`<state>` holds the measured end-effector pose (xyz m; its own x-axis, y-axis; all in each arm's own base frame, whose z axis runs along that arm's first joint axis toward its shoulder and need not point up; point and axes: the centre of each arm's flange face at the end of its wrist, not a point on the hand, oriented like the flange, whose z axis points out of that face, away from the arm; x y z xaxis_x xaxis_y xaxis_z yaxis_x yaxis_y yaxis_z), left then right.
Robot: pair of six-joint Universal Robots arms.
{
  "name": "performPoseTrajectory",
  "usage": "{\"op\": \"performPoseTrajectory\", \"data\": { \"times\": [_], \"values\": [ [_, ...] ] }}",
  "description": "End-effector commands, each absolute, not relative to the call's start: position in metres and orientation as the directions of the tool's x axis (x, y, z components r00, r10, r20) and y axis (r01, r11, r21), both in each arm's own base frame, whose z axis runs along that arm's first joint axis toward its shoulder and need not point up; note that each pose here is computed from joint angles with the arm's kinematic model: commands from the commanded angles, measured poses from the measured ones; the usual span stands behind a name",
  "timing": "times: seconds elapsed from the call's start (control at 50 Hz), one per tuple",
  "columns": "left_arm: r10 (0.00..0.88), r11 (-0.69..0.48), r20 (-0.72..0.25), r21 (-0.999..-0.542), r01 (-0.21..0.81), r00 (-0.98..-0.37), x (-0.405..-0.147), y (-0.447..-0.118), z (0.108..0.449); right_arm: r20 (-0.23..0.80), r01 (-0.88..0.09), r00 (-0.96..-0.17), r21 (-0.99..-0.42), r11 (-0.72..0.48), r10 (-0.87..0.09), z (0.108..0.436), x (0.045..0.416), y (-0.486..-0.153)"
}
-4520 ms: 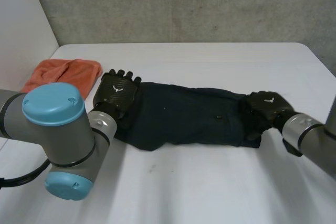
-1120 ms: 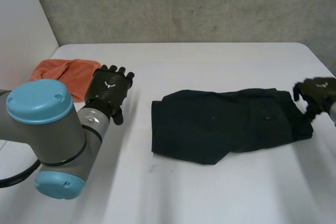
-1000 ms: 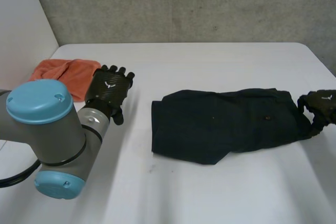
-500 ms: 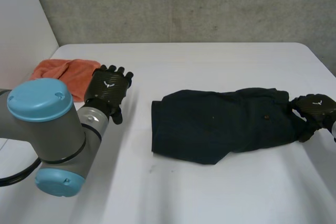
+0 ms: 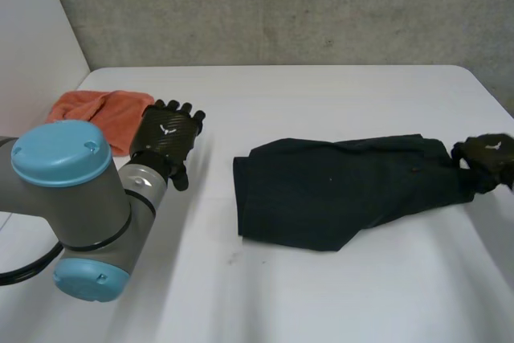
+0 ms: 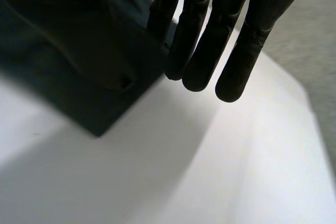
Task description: Fold the laundry.
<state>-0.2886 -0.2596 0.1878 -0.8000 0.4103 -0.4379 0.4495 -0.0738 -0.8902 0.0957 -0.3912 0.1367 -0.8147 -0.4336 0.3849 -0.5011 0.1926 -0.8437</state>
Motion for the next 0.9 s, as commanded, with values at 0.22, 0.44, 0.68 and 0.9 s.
{"op": "performPoseTrajectory", "data": {
  "times": [0.22,0.44,0.68,0.9],
  "values": [
    [0.398,-0.075,-0.438,-0.892,0.447,-0.806,-0.286,-0.262,0.191,0.454,-0.486,-0.783,-0.873,-0.036,-0.425,0.221,0.161,-0.387],
    [0.397,-0.078,-0.437,-0.892,0.445,-0.807,-0.284,-0.260,0.193,0.362,-0.404,-0.820,-0.915,0.000,-0.443,0.220,0.191,-0.376],
    [0.400,-0.073,-0.437,-0.891,0.448,-0.805,-0.284,-0.259,0.191,0.342,-0.472,-0.816,-0.860,0.195,-0.467,0.160,0.107,-0.367],
    [0.405,-0.068,-0.438,-0.890,0.451,-0.803,-0.284,-0.259,0.188,0.312,-0.448,-0.819,-0.872,0.198,-0.481,0.149,0.092,-0.364]
  ]
}}
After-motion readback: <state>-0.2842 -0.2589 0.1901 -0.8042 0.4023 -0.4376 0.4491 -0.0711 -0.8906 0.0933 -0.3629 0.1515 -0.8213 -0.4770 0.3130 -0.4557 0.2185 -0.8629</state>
